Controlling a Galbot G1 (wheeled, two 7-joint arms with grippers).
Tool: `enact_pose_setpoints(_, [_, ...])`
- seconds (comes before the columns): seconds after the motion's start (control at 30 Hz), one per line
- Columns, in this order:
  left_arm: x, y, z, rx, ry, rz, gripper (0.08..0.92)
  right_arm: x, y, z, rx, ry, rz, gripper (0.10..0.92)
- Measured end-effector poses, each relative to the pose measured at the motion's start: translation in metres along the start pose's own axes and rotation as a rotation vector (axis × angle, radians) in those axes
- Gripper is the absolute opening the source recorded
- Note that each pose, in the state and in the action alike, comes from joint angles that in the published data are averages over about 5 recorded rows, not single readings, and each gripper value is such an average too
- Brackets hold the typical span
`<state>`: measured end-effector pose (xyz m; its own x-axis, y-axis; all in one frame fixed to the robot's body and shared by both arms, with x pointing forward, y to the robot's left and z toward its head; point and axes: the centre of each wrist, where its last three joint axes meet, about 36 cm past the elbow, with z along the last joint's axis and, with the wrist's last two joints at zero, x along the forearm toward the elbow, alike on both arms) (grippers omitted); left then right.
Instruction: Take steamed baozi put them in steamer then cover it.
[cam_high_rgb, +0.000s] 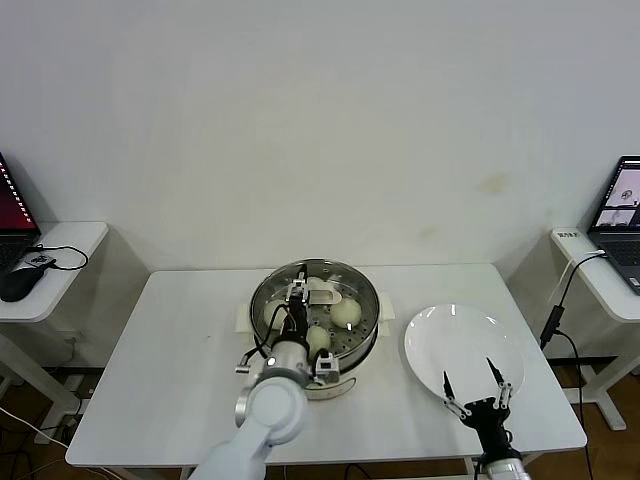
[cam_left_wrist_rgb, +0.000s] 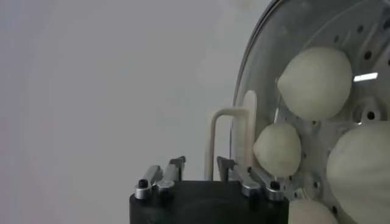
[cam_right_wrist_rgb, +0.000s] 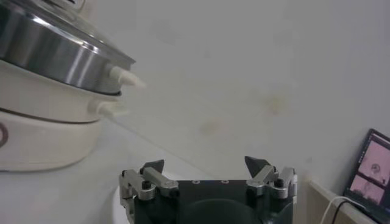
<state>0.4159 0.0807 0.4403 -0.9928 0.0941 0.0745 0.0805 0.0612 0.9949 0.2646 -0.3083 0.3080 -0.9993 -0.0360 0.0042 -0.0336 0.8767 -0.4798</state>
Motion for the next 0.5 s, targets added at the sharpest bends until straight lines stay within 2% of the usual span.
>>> enact_pose_setpoints(0.27, [0.037,0.013,0.017,0.046,-0.032,-0.019,0.794,0.001,0.001,0.001,-0.005,0.002,-0.003,0.823])
enact_pose_setpoints(0.5, [0.087,0.033,0.045,0.197,-0.074,-0.03,0.822,0.004,0.001,0.003,-0.014,0.009,-0.013,0.823])
